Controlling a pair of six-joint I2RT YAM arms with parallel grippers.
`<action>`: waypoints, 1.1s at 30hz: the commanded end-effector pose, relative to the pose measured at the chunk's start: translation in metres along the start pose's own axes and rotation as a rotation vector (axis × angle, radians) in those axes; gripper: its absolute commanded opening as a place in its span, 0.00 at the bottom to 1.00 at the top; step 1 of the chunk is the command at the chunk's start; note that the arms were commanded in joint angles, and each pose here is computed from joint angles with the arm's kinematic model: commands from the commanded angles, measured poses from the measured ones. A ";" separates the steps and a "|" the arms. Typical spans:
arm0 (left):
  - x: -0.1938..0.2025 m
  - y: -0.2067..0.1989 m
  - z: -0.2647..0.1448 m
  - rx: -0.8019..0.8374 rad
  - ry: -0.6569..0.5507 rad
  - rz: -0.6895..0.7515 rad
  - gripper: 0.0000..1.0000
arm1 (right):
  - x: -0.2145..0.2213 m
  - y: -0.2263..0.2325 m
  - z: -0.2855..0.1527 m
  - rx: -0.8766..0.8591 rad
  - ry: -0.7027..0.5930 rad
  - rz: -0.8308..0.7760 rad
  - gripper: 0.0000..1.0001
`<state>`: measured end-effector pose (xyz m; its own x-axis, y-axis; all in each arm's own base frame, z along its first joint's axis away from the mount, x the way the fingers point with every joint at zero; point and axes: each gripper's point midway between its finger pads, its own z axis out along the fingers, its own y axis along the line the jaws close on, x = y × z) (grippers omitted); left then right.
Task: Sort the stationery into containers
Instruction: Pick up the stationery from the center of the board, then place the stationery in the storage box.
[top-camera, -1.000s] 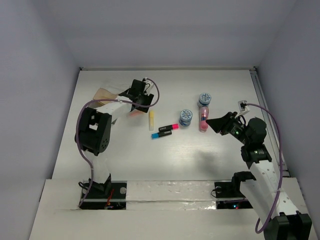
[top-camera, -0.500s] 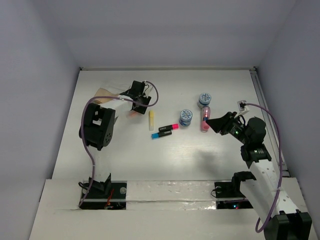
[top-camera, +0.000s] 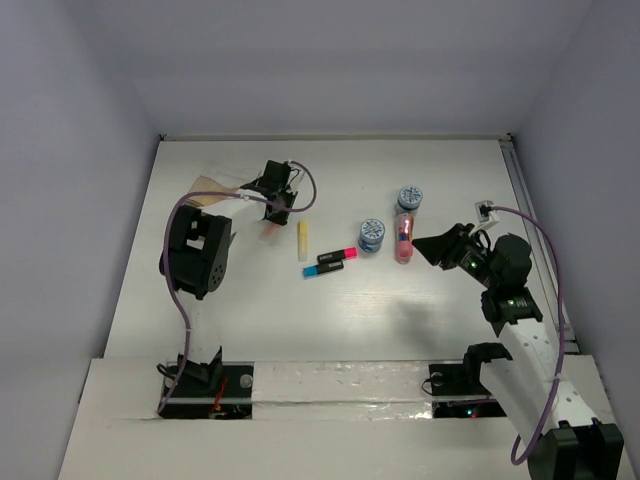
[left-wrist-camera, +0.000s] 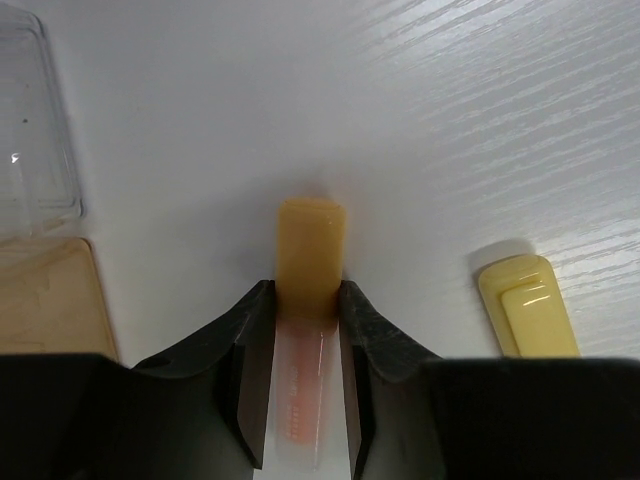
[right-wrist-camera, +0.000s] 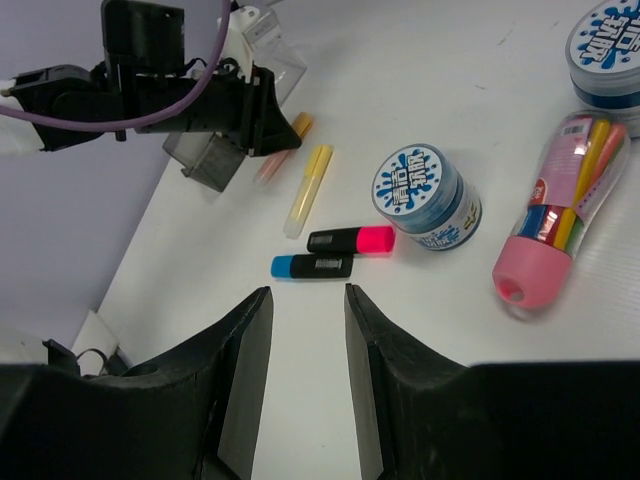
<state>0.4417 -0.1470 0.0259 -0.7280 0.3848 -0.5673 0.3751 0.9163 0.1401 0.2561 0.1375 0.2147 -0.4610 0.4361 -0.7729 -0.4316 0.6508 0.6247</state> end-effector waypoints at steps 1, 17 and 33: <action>-0.038 0.018 -0.036 -0.059 -0.094 -0.055 0.00 | -0.002 0.002 0.002 -0.021 -0.016 -0.027 0.41; -0.163 0.145 -0.165 -0.046 -0.716 -0.855 0.00 | 0.003 -0.004 0.006 -0.016 0.000 -0.018 0.15; -0.129 0.196 -0.112 -0.259 -0.857 -1.163 0.00 | 0.002 0.016 0.004 -0.106 -0.005 -0.057 0.21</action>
<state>0.5346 -0.0220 0.1814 -0.1346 -0.6520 -0.7462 -0.3663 0.7324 -0.5739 0.2567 0.1421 0.2053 -0.4836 0.4232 -0.7662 -0.4384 0.6405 0.6305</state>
